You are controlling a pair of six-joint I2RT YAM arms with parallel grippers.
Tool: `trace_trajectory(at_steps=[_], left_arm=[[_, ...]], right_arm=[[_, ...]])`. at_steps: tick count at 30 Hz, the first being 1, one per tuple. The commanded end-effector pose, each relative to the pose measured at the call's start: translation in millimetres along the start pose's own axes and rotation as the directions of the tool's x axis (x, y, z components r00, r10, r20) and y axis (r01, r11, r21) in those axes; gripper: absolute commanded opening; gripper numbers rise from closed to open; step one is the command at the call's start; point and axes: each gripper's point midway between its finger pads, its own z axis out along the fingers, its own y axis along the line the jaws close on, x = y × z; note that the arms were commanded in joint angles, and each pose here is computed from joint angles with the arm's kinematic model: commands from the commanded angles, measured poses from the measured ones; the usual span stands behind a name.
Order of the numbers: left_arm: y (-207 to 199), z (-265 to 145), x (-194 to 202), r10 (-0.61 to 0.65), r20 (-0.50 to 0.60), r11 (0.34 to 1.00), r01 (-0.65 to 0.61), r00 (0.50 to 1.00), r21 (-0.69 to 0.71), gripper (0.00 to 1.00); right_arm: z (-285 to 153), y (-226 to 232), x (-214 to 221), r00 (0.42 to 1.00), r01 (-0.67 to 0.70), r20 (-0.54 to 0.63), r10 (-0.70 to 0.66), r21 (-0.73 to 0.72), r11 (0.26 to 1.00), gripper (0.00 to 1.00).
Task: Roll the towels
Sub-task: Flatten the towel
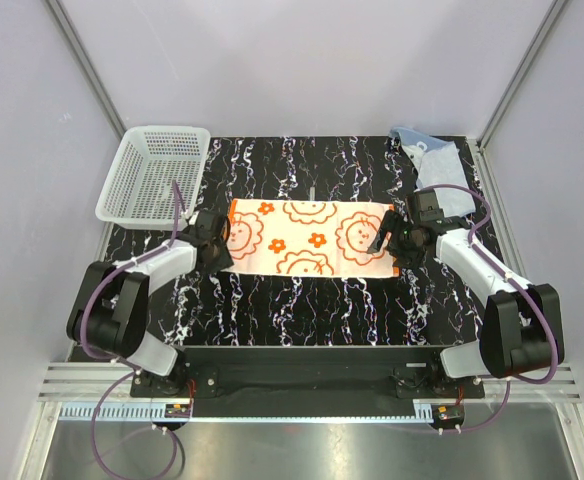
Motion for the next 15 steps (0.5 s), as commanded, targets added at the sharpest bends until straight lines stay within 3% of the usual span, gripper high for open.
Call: trace_trajectory(at_steps=[1,6,11,15], left_arm=[[-4.3,5.5,-10.9,-0.034,-0.003,0.999,0.034,0.999,0.002,0.43],[-5.4,15.2,-6.6,-0.029,-0.054,1.000,0.029,0.998,0.001,0.35],[-5.3,16.6,-4.4,-0.025,-0.064,1.000,0.026,0.998,0.008,0.15],[-5.8,15.1,-3.0,-0.028,-0.062,0.999,0.029,0.998,0.018,0.13]], right_arm=[[-2.7,2.0,-4.8,1.000,0.014,0.015,-0.014,-0.004,1.000,0.82],[-2.8,-1.7,-5.1,1.000,0.015,0.023,-0.015,0.013,1.000,0.82],[-6.0,-8.2,-8.3,0.999,0.017,0.049,-0.019,0.047,0.999,0.82],[-1.2,-21.8,-6.6,0.999,0.003,0.037,-0.007,0.111,0.994,0.82]])
